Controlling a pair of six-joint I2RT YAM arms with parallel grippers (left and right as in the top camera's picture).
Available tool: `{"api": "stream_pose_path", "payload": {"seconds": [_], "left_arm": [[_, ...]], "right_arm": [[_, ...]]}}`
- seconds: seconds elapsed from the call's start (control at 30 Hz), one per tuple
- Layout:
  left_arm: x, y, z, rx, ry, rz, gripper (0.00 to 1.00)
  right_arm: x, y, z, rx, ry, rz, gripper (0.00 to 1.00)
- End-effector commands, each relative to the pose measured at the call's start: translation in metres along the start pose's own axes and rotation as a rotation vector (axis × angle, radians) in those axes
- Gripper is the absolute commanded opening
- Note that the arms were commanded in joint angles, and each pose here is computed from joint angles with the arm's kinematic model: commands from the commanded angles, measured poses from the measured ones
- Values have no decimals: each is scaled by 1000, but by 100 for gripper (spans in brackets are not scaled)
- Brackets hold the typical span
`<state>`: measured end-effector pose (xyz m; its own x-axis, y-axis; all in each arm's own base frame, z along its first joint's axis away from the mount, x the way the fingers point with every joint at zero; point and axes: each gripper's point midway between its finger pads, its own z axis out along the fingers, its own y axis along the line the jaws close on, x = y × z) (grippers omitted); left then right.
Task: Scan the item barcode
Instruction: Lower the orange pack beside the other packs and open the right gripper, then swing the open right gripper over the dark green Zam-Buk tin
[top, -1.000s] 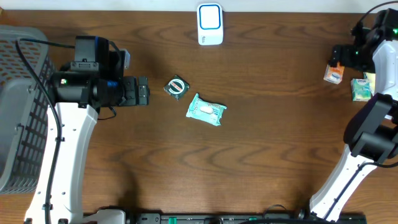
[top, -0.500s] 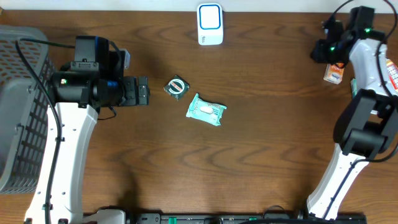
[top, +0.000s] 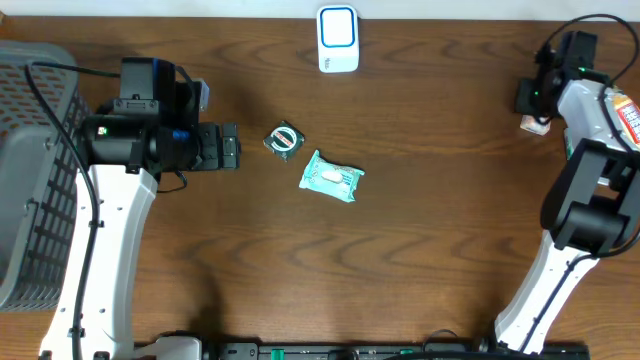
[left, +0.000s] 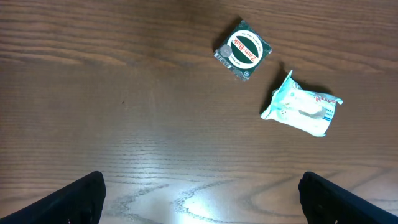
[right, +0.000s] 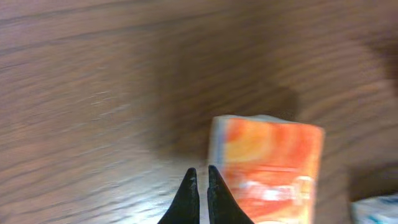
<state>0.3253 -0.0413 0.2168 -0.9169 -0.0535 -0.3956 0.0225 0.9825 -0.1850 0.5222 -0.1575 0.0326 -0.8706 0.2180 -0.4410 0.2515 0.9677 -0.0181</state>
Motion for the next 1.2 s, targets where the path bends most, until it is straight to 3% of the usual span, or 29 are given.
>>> {"api": "stream_pose_path", "payload": {"seconds": [0.0,0.3,0.57,0.63,0.7,0.73,0.83,0.87,0.9,0.97,1.17], "left_arm": [[3,1,2,-9,11,3,98],[3,1,2,-9,11,3,98],[3,1,2,-9,11,3,97],[3,1,2,-9,11,3,97],[3,1,2,-9,11,3,98],[3,1,2,-9,11,3,98],[3,1,2,-9,11,3,98],[3,1,2,-9,11,3,98],[3,1,2,-9,11,3,98],[3,1,2,-9,11,3,98],[3,1,2,-9,11,3,98]], "right_arm": [[9,-23,3,26,14,56,1],[19,-55,-2,62,38,108,1],[-13,-42,-52,50,-66,85,2],[-23,-25,-69,2,-103,66,12],[-30,7,-85,-134,-130,41,44],[-31,29,-94,-238,-136,26,57],[-27,116,-135,-700,-135,-33,69],[-23,140,-150,-841,-127,-53,78],[-17,163,-161,-953,-109,-74,98],[-6,197,-171,-1055,-72,-115,99],[43,289,-175,-1126,64,-265,99]]}}
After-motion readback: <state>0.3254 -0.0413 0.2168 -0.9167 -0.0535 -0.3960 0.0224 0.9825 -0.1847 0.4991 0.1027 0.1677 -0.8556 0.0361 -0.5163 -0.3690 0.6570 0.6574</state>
